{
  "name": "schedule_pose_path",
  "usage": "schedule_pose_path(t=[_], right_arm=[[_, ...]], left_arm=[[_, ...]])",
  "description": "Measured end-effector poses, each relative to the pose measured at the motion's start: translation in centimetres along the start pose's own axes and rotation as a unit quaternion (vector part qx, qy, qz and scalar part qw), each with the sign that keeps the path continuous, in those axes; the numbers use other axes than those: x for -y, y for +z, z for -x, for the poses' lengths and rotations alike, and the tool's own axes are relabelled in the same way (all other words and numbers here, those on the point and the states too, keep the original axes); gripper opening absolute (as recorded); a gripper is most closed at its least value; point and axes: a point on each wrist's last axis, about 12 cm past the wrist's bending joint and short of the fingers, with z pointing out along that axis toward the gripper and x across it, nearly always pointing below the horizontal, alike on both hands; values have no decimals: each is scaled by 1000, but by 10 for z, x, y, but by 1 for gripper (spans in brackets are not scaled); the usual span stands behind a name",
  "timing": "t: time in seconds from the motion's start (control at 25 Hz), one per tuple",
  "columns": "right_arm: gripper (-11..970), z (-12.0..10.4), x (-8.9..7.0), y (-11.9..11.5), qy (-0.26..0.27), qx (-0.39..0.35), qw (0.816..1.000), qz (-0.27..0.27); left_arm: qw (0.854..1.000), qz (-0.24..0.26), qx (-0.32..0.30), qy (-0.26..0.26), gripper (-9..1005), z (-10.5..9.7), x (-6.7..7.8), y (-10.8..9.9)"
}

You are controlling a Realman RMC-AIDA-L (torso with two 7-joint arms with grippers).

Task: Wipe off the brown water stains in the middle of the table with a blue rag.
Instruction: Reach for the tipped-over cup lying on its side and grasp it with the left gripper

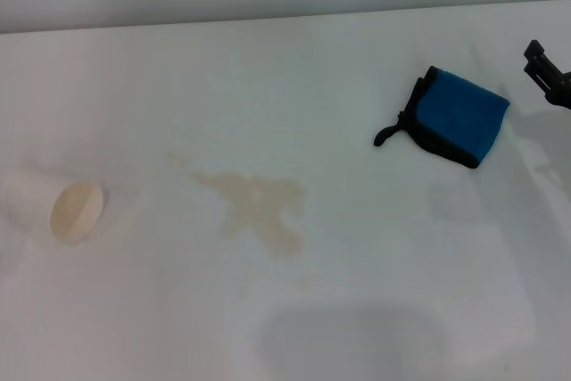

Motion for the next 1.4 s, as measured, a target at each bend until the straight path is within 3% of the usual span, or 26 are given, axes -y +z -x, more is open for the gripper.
schedule_pose_path(t=[1.4], right_arm=[[861,4,-2,5,15,7,1000,5]], left_arm=[[998,-9,55,-12,829,1,11,3]])
